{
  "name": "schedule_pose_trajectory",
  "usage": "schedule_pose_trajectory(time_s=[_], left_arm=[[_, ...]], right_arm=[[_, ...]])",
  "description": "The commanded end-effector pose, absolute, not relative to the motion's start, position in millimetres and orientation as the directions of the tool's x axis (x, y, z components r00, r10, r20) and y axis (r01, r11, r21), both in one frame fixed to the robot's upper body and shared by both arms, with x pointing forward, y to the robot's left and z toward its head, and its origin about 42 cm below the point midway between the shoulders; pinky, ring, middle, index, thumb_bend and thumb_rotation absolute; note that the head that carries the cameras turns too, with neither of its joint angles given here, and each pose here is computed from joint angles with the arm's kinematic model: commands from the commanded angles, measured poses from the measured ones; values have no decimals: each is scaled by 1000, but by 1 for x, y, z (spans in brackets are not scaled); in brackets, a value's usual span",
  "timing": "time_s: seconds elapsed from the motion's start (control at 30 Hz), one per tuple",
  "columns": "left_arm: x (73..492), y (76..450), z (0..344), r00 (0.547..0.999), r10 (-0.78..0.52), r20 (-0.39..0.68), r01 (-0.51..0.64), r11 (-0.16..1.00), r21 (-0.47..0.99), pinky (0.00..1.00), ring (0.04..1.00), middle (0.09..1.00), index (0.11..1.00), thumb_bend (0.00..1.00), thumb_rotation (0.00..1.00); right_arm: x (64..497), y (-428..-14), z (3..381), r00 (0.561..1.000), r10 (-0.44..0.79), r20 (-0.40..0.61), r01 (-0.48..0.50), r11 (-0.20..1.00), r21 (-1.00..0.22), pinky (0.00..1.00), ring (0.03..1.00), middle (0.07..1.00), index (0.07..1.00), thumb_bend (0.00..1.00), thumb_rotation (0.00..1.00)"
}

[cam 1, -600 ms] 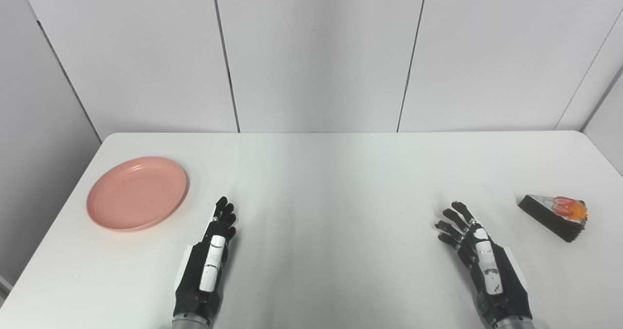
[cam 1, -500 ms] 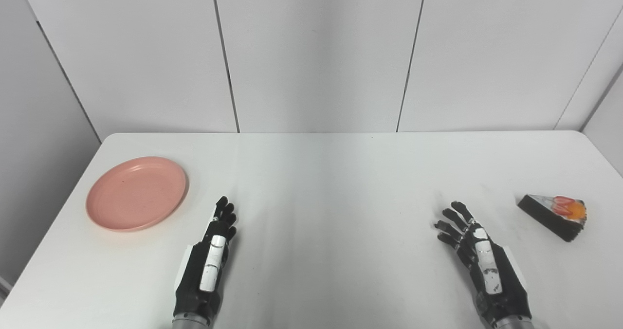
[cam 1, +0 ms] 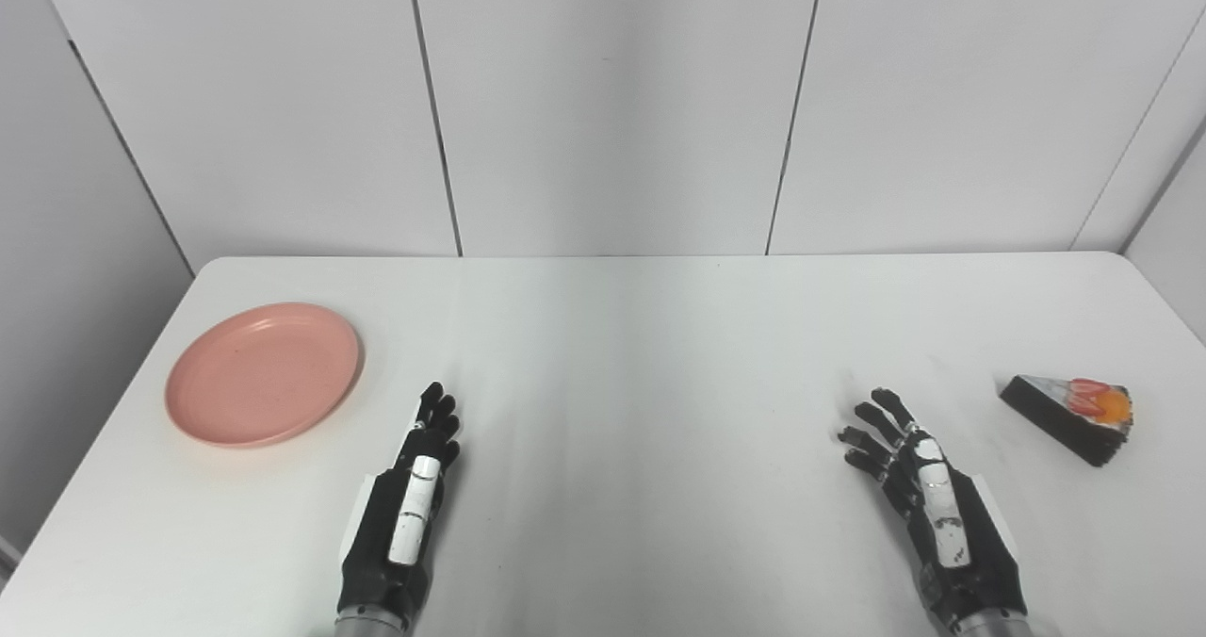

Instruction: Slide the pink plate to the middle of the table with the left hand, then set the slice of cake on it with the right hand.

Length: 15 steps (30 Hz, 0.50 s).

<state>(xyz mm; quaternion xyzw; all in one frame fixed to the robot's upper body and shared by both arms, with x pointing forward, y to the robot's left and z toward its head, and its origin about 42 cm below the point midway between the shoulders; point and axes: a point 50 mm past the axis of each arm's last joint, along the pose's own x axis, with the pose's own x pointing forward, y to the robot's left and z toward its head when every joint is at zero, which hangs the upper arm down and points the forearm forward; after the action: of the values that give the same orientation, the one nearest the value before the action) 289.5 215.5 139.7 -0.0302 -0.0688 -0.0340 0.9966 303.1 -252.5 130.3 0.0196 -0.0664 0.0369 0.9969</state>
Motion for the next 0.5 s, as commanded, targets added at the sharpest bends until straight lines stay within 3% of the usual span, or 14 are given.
schedule_pose_trajectory(time_s=[0.0, 0.47], left_arm=[[293, 214, 153, 977, -86, 195, 97, 994, -48, 1000, 1000, 1000, 1000, 838, 928], [292, 215, 154, 978, -84, 191, 95, 994, -49, 1000, 1000, 1000, 1000, 841, 923]], right_arm=[[305, -254, 133, 988, 72, 134, -76, 997, 30, 837, 824, 884, 904, 858, 975], [304, -253, 134, 988, 76, 133, -81, 996, 31, 827, 818, 880, 900, 862, 976]])
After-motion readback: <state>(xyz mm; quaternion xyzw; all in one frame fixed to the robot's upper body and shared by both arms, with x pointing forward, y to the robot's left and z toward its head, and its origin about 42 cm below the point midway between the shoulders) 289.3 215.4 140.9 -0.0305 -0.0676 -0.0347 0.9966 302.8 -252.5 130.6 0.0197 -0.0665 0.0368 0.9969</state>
